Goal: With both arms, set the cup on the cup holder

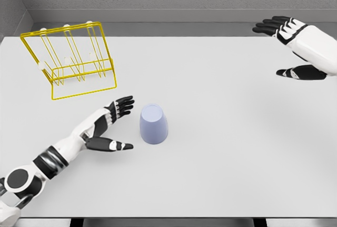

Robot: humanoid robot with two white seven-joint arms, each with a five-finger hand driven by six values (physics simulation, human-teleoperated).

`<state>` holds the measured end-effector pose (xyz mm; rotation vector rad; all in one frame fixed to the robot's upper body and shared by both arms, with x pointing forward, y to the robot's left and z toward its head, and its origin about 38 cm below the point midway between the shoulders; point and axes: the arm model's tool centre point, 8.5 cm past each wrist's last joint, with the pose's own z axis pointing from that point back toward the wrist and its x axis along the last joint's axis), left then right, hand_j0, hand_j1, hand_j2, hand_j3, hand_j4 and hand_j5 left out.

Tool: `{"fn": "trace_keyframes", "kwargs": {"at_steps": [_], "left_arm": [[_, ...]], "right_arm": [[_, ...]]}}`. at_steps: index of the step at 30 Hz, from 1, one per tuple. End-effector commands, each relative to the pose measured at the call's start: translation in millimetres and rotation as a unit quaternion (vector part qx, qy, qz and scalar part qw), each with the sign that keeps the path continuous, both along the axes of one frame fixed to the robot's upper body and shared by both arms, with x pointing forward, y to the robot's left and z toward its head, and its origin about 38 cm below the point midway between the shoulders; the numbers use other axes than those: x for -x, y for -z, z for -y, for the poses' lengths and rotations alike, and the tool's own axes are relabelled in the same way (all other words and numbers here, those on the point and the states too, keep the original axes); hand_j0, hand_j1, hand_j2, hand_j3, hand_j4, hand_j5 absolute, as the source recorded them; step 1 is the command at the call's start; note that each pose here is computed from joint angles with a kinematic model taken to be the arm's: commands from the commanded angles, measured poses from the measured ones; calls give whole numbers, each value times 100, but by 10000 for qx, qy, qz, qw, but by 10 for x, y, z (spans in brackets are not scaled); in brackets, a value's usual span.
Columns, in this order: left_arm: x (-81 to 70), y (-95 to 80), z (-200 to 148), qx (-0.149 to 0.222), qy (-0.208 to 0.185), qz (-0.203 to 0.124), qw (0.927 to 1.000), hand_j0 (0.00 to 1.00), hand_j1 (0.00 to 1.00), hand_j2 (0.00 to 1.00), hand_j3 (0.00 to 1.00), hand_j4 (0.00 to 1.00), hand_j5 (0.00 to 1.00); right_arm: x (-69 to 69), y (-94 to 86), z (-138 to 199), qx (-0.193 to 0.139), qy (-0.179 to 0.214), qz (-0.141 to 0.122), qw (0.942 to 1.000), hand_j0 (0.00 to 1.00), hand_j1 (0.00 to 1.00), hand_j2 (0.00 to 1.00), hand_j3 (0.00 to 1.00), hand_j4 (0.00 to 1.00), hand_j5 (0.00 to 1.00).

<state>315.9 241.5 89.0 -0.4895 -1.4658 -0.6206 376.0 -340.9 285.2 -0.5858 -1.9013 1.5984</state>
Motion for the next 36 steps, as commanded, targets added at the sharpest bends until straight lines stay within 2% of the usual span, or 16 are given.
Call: {"fn": "trace_keyframes", "kwargs": {"at_steps": [1,8,19,30,36], "left_arm": [[12,37,55,5,24,-130,9999,100,100,100,100,100,100],[-70,27,201,63,26,-219,9997,100,100,100,100,100,100],[-156,51,567,216,244,-312,9990,100,100,100,100,100,100],[-195,210,573,144,153,-467,9987,100,100,100,100,100,100],[-204,223,571,118,154,-483,9986,100,100,100,100,100,100]], "right_arm": [[-1,2,10,-53,14,-12,10000,100,100,100,100,100,100],[5,9,9,-67,11,-17,10000,100,100,100,100,100,100],[5,18,13,-69,17,-31,10000,100,100,100,100,100,100],[3,21,16,-71,21,-37,10000,100,100,100,100,100,100],[5,18,13,-69,17,-31,10000,100,100,100,100,100,100]]}}
